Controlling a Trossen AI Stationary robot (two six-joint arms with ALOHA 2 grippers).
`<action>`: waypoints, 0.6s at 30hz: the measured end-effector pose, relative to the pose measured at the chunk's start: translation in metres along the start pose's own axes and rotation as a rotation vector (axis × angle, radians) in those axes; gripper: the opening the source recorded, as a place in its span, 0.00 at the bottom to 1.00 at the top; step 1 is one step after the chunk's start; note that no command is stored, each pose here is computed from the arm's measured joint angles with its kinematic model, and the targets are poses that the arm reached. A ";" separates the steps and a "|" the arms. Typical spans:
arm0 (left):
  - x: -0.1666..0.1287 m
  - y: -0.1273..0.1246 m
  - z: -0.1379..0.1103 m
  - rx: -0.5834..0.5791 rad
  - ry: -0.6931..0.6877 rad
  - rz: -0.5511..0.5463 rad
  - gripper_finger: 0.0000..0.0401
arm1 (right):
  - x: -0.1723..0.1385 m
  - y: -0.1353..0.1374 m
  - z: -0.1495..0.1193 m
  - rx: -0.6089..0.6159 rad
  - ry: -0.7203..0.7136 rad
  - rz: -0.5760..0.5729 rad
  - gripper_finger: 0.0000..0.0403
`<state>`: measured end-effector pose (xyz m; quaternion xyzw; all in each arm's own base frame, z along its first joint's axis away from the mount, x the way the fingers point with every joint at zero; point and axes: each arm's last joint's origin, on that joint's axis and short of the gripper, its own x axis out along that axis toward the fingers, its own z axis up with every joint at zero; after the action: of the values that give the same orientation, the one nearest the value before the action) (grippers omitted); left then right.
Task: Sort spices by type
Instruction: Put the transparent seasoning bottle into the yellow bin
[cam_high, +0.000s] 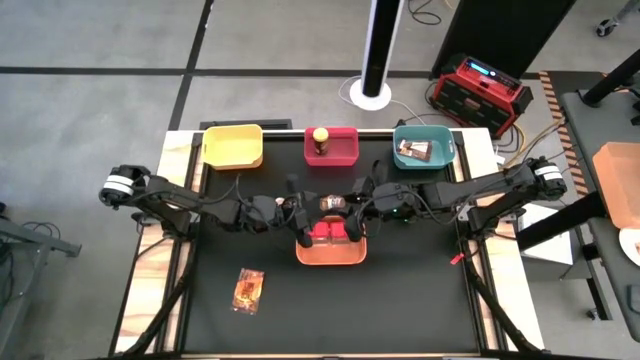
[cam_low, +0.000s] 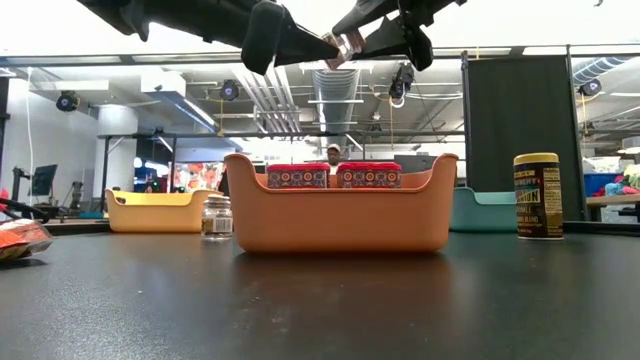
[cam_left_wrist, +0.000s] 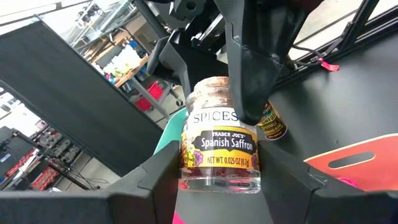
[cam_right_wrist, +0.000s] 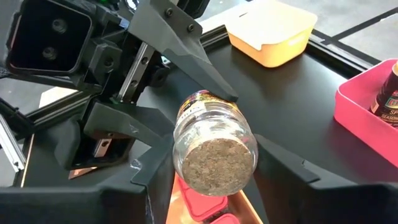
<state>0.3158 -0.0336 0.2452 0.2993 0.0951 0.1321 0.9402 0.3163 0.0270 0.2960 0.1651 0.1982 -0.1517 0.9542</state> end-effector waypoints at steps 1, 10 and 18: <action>0.000 0.000 0.000 0.000 0.000 0.000 0.42 | 0.000 0.000 0.000 -0.001 0.000 0.000 0.46; 0.000 0.002 0.000 -0.003 0.026 0.047 0.43 | -0.002 0.000 0.003 -0.011 -0.019 -0.003 0.49; 0.005 0.013 -0.012 -0.035 0.077 0.097 0.43 | -0.019 -0.002 0.014 0.002 -0.074 -0.005 0.51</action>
<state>0.3146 -0.0154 0.2425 0.2816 0.1144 0.1906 0.9334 0.3036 0.0238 0.3154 0.1601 0.1630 -0.1605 0.9602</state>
